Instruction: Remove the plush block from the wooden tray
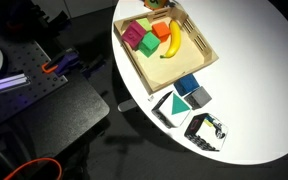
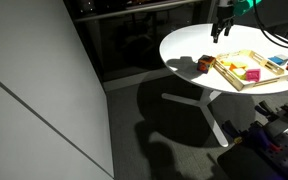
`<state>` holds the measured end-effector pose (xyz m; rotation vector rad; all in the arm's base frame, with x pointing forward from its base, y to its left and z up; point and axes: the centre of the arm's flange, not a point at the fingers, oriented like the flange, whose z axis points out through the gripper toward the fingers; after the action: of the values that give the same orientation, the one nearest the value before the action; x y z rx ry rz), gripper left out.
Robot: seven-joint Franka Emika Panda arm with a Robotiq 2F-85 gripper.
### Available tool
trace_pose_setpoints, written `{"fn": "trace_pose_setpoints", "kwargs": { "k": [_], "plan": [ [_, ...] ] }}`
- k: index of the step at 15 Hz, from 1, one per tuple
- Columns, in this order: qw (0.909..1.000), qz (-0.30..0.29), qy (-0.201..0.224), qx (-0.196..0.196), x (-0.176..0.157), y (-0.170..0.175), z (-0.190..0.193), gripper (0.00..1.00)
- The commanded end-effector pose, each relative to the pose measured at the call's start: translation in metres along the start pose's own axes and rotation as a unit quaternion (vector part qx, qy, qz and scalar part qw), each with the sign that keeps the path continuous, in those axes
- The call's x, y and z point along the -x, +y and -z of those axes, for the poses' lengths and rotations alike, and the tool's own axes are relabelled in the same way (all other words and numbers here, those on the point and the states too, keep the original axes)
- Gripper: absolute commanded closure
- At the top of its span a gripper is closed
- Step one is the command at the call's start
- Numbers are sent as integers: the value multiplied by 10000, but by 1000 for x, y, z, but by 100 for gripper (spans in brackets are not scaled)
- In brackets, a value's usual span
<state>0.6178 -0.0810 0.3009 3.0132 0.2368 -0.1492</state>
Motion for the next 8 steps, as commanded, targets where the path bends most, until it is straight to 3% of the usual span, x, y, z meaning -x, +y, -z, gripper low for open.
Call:
{"fn": "trace_pose_setpoints", "kwargs": {
  "k": [1, 5, 8],
  "plan": [
    [9990, -87, -355, -265, 24, -7, 32, 0],
    [9956, -12, -732, -577, 43, -15, 55, 0],
    [9952, -65, -760, -614, 55, -22, 71, 0]
  ]
}}
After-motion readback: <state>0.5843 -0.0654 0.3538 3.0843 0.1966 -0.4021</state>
